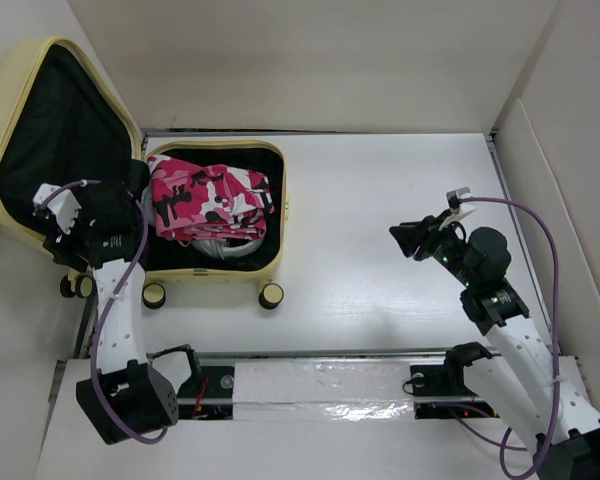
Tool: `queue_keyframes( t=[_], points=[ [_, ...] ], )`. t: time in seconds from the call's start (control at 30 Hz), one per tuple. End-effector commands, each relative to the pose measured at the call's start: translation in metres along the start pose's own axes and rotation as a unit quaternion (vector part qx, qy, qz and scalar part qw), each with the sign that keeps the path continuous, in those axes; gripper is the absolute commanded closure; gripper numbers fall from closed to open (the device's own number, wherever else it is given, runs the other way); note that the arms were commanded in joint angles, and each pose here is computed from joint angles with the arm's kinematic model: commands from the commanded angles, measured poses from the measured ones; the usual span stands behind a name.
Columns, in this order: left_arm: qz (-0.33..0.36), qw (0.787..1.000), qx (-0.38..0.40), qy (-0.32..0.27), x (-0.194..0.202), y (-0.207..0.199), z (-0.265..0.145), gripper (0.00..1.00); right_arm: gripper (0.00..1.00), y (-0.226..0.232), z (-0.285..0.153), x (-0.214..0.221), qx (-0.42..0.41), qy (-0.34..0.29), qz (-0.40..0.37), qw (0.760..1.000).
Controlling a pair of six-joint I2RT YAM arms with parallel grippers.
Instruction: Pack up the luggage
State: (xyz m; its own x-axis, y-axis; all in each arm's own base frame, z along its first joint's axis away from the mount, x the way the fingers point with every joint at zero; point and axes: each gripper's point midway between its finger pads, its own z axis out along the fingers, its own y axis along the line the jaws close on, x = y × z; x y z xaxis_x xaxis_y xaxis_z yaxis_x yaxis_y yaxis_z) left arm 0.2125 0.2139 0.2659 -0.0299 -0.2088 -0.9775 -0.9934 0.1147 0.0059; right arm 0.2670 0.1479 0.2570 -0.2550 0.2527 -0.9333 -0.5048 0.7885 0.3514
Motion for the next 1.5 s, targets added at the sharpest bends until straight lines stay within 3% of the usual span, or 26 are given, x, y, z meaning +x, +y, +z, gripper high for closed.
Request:
queue_keyframes(
  t=[0.0, 0.13, 0.27, 0.3, 0.47, 0.5, 0.57, 0.6, 0.63, 0.93, 0.97, 1.0, 1.03, 1.07, 1.1, 1.17, 1.2, 1.33, 1.4, 1.43, 1.47],
  points=[
    [-0.041, 0.998, -0.026, -0.043, -0.052, 0.005, -0.003, 0.49, 0.58, 0.017, 0.000, -0.022, -0.025, -0.023, -0.022, 0.999],
    [-0.031, 0.998, -0.026, -0.039, -0.051, 0.001, -0.002, 0.65, 0.57, 0.013, 0.003, -0.019, -0.013, -0.015, -0.022, 1.000],
    [-0.028, 0.999, -0.001, -0.032, -0.049, -0.005, -0.003, 0.89, 0.57, 0.006, 0.007, -0.016, 0.003, -0.011, -0.018, 1.000],
    [-0.032, 0.999, 0.008, -0.030, -0.053, -0.008, -0.004, 1.00, 0.57, 0.005, 0.008, -0.016, 0.003, -0.009, -0.018, 1.000],
    [-0.013, 0.993, 0.102, -0.055, -0.061, -0.044, -0.043, 1.00, 0.57, 0.002, 0.012, -0.011, 0.010, 0.000, -0.014, 1.000],
    [0.054, 0.984, 0.156, -0.069, -0.047, -0.062, -0.072, 1.00, 0.57, 0.001, 0.012, -0.011, 0.011, 0.000, -0.014, 1.000],
    [0.043, 0.980, 0.163, -0.108, -0.055, -0.064, -0.100, 1.00, 0.57, 0.000, 0.013, -0.011, 0.014, -0.001, -0.014, 1.000],
    [0.118, 0.967, 0.189, -0.125, -0.038, -0.069, -0.122, 1.00, 0.57, -0.002, 0.014, -0.009, 0.017, 0.002, -0.012, 1.000],
    [0.129, 0.963, 0.199, -0.131, -0.034, -0.071, -0.132, 1.00, 0.57, -0.003, 0.014, -0.009, 0.019, 0.002, -0.012, 1.000],
    [0.172, 0.919, 0.329, -0.133, 0.017, -0.076, -0.198, 1.00, 0.54, -0.010, 0.012, -0.011, 0.040, -0.002, -0.012, 0.999],
    [0.191, 0.899, 0.374, -0.127, 0.034, -0.076, -0.214, 0.93, 0.53, -0.010, 0.012, -0.012, 0.042, -0.004, -0.013, 0.999],
    [0.184, 0.886, 0.409, -0.116, 0.036, -0.078, -0.230, 0.75, 0.53, -0.010, 0.012, -0.012, 0.042, -0.004, -0.013, 0.999],
    [0.191, 0.871, 0.439, -0.112, 0.042, -0.077, -0.244, 0.65, 0.52, -0.011, 0.012, -0.011, 0.043, -0.003, -0.012, 0.999],
    [0.236, 0.838, 0.481, -0.106, 0.057, -0.074, -0.259, 0.57, 0.52, -0.012, 0.013, -0.010, 0.045, -0.001, -0.012, 0.999],
    [0.229, 0.803, 0.543, -0.088, 0.063, -0.071, -0.294, 0.50, 0.52, -0.012, 0.013, -0.011, 0.046, -0.002, -0.012, 0.999],
    [0.281, 0.740, 0.606, -0.076, 0.087, -0.059, -0.329, 0.45, 0.51, -0.016, 0.014, -0.010, 0.055, 0.001, -0.011, 0.998],
    [0.293, 0.692, 0.653, -0.092, 0.091, -0.047, -0.362, 0.42, 0.51, -0.014, 0.014, -0.009, 0.053, 0.001, -0.012, 0.999],
    [0.304, 0.615, 0.722, -0.089, 0.088, -0.020, -0.435, 0.40, 0.53, -0.015, 0.013, -0.010, 0.057, -0.002, -0.012, 0.998],
    [0.306, 0.624, 0.711, -0.104, 0.081, -0.024, -0.453, 0.40, 0.59, -0.016, 0.013, -0.009, 0.059, -0.002, -0.012, 0.998],
    [0.292, 0.630, 0.712, -0.105, 0.064, -0.031, -0.465, 0.38, 0.70, -0.015, 0.013, -0.010, 0.058, -0.004, -0.013, 0.998],
    [0.253, 0.652, 0.707, -0.103, 0.045, -0.041, -0.470, 0.38, 0.76, -0.016, 0.013, -0.011, 0.059, -0.006, -0.012, 0.998]
  ],
)
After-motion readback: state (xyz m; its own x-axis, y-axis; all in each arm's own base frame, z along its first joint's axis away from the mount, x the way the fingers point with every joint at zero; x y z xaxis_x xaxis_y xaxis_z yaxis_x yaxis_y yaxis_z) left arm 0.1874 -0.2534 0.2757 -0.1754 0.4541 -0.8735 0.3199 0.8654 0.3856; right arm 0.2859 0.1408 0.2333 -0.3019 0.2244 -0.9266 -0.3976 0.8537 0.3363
